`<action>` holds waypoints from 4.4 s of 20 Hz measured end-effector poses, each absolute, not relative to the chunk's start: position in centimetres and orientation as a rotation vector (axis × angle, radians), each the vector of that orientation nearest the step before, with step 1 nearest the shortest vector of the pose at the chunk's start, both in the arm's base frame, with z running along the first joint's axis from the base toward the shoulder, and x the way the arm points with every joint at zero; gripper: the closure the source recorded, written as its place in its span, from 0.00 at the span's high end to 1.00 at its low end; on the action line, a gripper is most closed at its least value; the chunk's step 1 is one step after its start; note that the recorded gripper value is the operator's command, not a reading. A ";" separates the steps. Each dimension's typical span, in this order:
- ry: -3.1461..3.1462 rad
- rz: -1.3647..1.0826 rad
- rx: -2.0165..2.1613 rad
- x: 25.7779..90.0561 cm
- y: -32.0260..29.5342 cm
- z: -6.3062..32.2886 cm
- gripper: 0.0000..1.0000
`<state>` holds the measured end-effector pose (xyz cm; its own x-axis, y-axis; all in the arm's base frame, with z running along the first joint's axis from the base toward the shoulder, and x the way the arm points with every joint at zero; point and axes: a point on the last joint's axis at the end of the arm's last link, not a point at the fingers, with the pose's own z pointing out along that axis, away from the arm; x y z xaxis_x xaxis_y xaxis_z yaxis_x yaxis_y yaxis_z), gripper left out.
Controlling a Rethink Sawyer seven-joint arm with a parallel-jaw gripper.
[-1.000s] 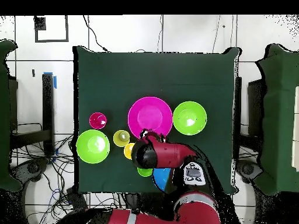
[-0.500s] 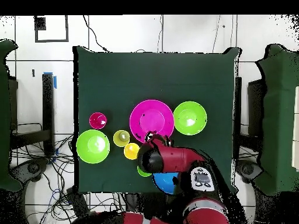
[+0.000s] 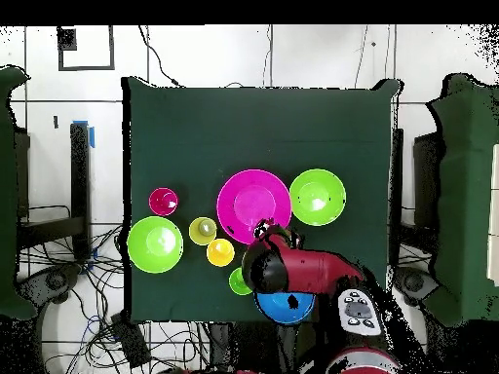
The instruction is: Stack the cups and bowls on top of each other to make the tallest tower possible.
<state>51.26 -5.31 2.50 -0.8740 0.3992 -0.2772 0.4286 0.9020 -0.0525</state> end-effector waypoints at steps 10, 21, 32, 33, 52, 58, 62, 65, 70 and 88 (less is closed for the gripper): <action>2.804 -0.165 0.621 51.1 -5.5 2.8 1.00; 2.814 -0.164 0.603 50.8 -4.9 2.4 1.00; 2.824 -0.155 0.563 49.0 -3.8 -0.8 1.00; 2.825 -0.153 0.562 48.9 -3.7 -1.1 1.00; 2.842 -0.135 0.572 47.4 -3.8 -4.2 1.00; 2.814 -0.142 0.558 47.8 -4.3 -4.5 1.00; 2.809 -0.145 0.551 47.8 -4.2 -4.5 1.00; 2.807 -0.145 0.548 48.0 -4.2 -4.5 1.00; 2.789 -0.140 0.540 48.6 -4.2 -4.3 0.00; 2.741 -0.159 0.489 51.8 -3.5 -0.6 0.00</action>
<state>51.79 -3.47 -0.59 -0.8789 0.3145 -0.3586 0.3539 0.9340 -0.0481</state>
